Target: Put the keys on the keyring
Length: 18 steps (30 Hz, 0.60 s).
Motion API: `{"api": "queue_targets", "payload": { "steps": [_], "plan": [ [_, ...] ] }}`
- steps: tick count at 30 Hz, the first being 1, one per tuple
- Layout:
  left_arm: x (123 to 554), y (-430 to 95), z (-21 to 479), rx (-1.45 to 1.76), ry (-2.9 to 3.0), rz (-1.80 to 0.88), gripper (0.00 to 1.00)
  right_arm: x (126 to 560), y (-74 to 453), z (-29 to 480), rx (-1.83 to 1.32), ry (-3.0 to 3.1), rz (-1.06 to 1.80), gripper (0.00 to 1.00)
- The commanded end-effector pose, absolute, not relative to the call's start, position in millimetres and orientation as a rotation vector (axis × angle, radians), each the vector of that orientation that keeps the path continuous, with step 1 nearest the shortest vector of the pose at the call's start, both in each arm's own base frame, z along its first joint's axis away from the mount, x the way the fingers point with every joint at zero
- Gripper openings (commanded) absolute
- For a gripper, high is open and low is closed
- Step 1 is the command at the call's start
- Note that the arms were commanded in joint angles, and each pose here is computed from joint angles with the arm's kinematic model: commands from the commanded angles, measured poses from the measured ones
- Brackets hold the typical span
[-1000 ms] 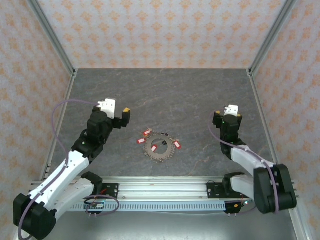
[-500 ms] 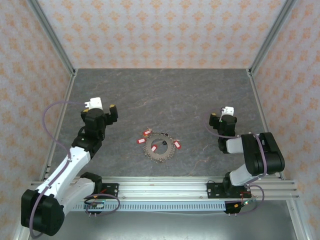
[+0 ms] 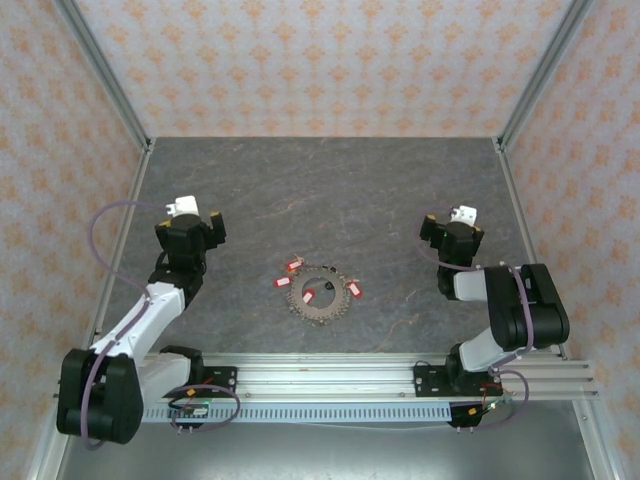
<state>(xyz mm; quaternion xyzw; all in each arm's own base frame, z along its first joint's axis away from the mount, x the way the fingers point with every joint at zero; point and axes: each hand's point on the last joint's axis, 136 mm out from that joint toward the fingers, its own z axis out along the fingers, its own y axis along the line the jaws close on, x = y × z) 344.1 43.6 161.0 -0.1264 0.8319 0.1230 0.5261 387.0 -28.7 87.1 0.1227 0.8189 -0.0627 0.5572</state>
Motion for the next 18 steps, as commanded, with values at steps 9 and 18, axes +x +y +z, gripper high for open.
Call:
{"api": "queue_targets", "payload": {
  "steps": [9, 18],
  "plan": [
    [384.5, 27.3, 135.9, -0.138, 2.001, 0.145, 1.0, 391.0, -28.8, 91.0, 0.297, 1.924, -0.139, 0.99],
    [397.5, -13.6, 100.5, 0.081, 2.013, -0.07, 1.0, 391.1, -21.7, 90.1, 0.252, 1.931, -0.108, 0.99]
  ]
}}
